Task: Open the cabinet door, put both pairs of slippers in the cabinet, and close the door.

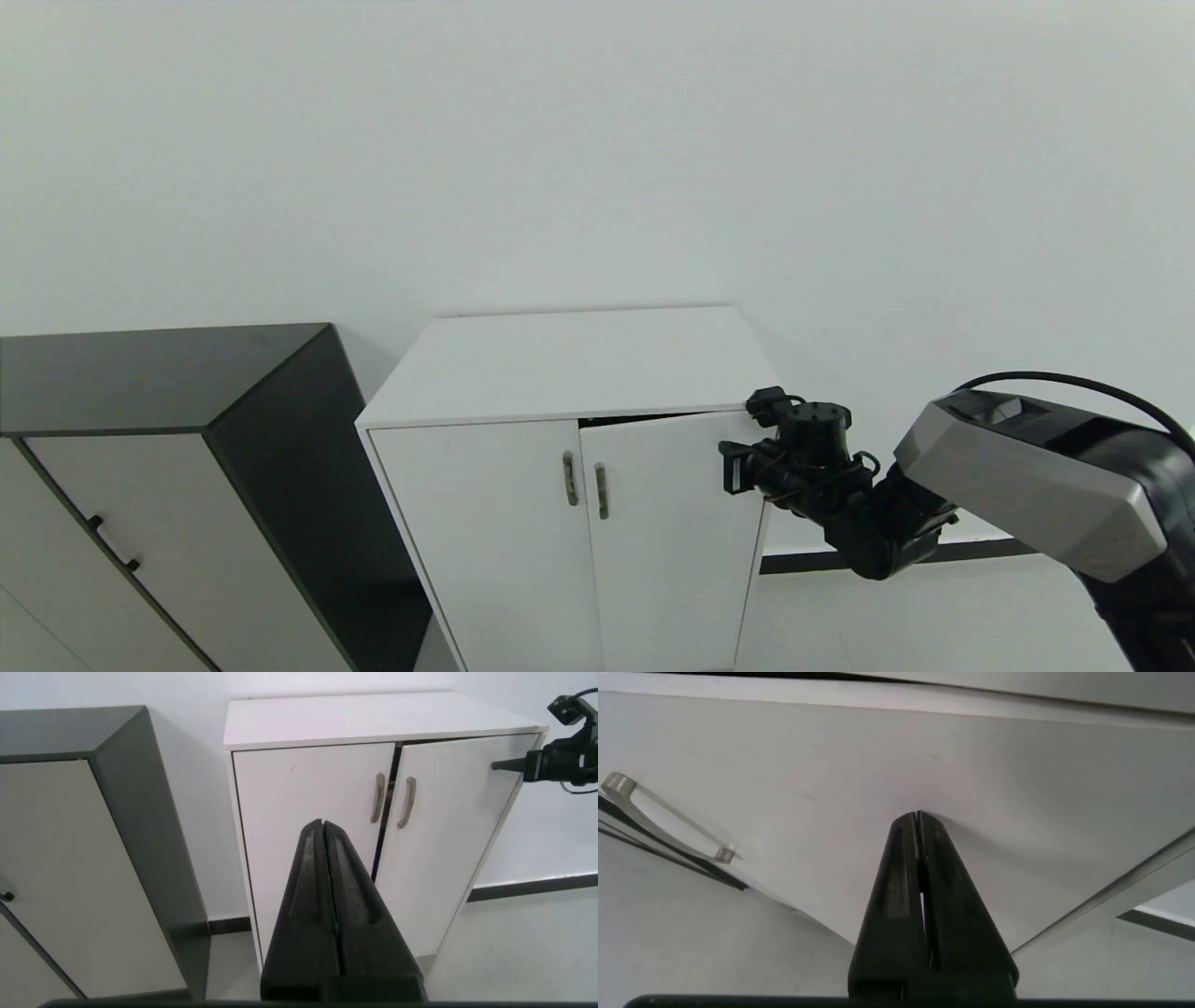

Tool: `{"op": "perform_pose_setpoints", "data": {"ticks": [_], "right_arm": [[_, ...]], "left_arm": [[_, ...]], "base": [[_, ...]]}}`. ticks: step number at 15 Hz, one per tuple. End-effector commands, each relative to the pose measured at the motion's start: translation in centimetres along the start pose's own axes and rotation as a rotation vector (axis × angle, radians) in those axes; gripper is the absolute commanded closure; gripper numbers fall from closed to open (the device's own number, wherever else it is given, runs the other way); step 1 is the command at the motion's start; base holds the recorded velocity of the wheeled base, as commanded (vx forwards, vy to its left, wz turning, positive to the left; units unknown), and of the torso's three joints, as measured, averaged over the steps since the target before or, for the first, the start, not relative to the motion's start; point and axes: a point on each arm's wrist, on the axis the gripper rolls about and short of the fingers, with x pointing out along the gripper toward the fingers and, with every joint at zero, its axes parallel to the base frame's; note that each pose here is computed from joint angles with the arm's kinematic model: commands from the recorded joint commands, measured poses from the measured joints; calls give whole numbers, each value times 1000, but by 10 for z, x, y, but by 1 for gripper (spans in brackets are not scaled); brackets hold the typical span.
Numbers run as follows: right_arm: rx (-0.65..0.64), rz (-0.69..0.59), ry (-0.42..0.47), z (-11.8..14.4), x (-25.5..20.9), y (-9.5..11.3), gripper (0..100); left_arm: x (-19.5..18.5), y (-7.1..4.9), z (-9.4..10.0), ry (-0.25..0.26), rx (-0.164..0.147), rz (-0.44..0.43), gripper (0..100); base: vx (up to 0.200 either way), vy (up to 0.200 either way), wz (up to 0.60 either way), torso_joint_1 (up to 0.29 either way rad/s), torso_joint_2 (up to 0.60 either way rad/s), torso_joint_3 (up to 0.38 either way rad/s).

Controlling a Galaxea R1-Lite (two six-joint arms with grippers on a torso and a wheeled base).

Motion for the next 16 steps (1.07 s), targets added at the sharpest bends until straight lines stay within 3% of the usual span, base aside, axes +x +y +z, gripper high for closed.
{"op": "perform_pose_setpoints", "data": {"ticks": [1,11,13,16], "right_arm": [[0,2,-5,1,1,0,100],[1,-6,-6,4,3,1,100],[2,-31,-6,13,-13,8,100],[-3,-106,-28,44,-77,20,100]], "left_arm": [[0,0,0,0,0,-1,100],[0,0,0,0,0,1,100],[0,0,0,0,0,-1,100],[0,0,0,0,0,-1,100]], "base": [[0,0,0,0,0,0],[0,0,0,0,0,0],[0,0,0,0,0,0],[0,0,0,0,0,0]]}}
